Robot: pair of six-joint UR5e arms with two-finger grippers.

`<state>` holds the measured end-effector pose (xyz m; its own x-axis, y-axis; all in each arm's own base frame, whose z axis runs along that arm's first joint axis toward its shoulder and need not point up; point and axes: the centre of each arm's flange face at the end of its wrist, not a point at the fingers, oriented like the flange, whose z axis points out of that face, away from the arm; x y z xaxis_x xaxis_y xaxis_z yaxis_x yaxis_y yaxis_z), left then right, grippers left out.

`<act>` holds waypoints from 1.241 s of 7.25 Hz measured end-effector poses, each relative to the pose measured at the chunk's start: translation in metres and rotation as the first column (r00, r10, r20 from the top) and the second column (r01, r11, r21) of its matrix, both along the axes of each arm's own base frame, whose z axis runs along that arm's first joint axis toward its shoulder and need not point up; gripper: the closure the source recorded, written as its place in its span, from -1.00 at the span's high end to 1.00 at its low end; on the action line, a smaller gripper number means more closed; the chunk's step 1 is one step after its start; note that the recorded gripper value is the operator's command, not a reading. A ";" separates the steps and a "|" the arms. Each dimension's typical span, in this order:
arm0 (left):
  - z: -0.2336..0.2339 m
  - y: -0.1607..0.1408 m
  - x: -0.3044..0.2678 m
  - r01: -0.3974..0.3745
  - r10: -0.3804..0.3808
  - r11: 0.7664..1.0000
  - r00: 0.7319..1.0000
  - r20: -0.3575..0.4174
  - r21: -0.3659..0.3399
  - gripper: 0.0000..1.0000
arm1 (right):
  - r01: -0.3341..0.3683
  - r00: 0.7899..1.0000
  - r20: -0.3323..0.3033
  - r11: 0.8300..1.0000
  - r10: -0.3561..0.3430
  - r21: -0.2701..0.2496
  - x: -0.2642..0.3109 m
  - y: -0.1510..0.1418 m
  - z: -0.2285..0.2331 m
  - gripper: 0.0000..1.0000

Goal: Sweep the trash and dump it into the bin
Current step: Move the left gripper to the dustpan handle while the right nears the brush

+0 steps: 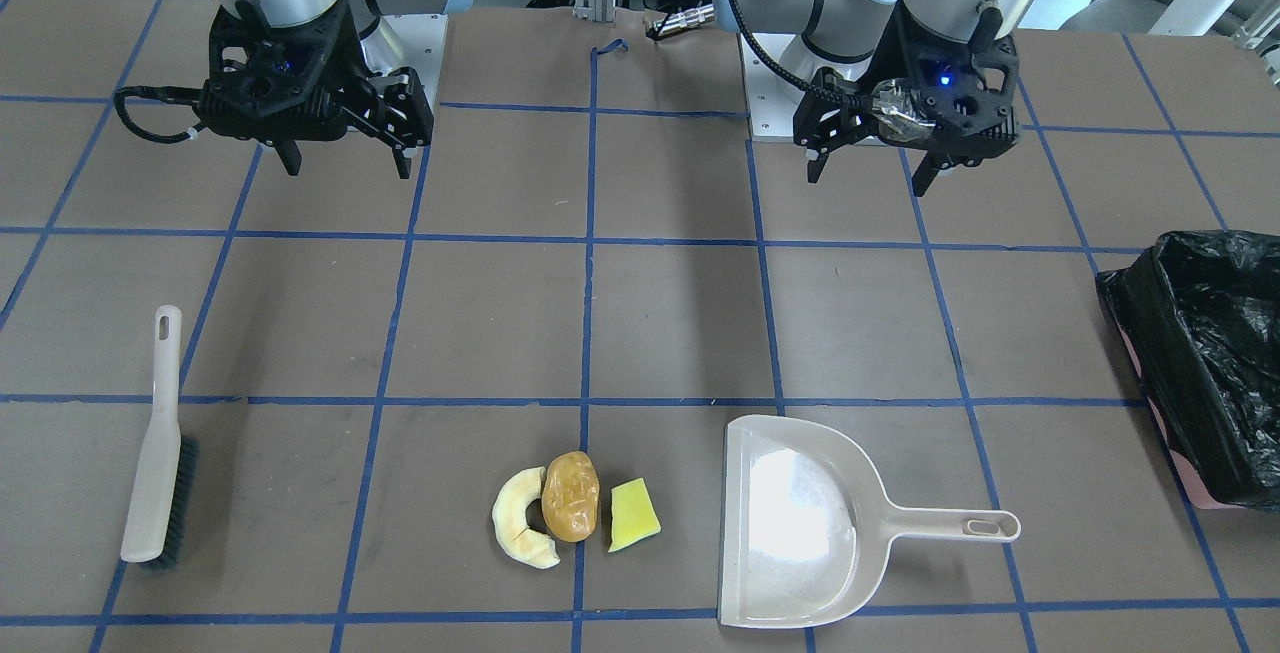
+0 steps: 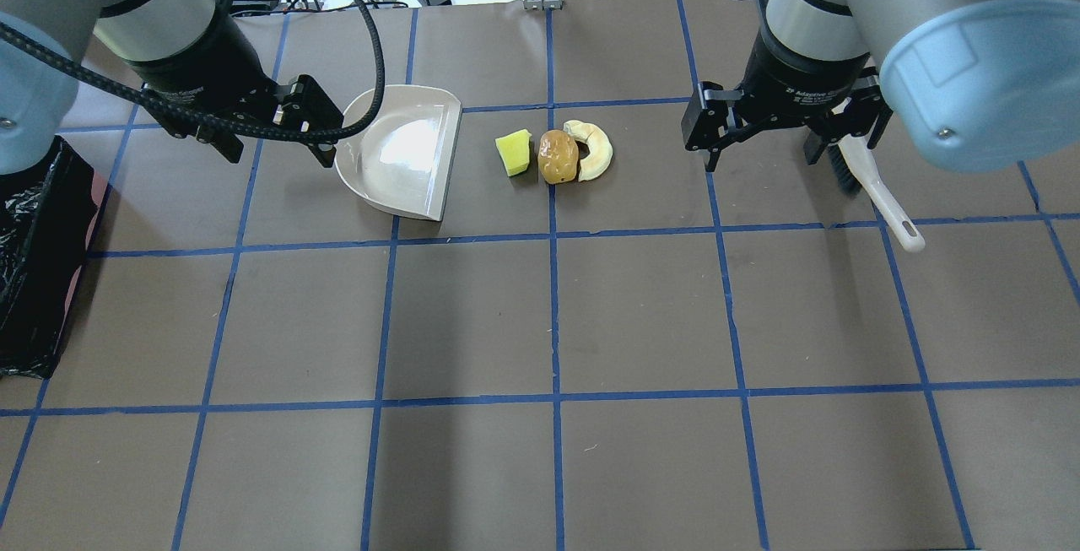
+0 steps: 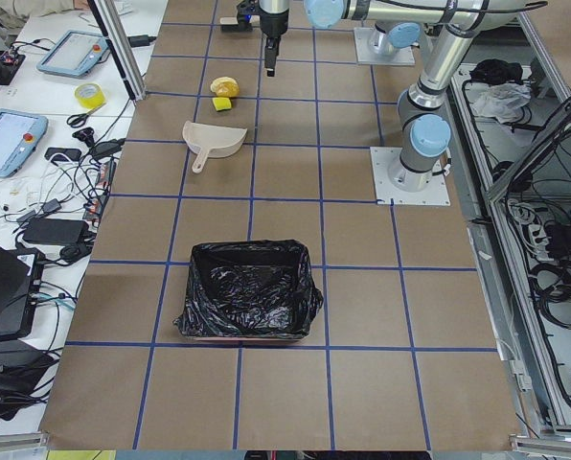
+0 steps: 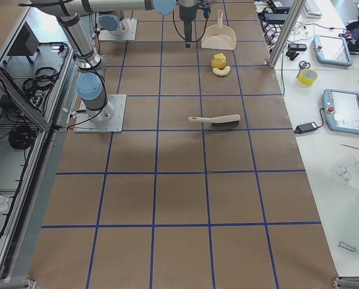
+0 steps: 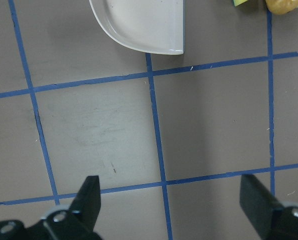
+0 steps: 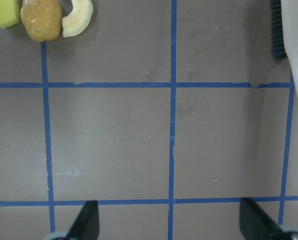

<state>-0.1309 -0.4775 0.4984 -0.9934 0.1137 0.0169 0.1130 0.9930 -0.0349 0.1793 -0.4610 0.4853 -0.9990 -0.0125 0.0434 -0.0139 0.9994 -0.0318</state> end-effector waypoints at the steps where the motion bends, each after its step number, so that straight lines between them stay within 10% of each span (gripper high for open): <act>1: 0.000 0.000 0.000 0.000 0.000 1.000 1.000 0.000 0.000 1.00 | 0.000 1.000 0.000 1.000 0.000 -0.001 0.000 0.001 0.001 1.00; 5: 0.000 -0.002 0.003 0.011 -0.011 1.000 1.000 0.001 0.000 1.00 | -0.001 1.000 -0.008 1.000 0.001 0.018 -0.001 0.000 -0.004 1.00; 9: -0.008 -0.019 0.035 0.226 -0.226 0.974 0.974 0.031 -0.010 1.00 | -0.013 1.000 -0.027 0.998 0.015 0.061 -0.008 0.004 -0.027 1.00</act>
<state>-0.0959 -0.4970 0.4905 -0.9421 0.3350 -0.0155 0.3354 0.9412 -0.0408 0.1709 -0.4569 0.4586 -0.9971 -0.0300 0.0700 -0.0280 0.9992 0.0294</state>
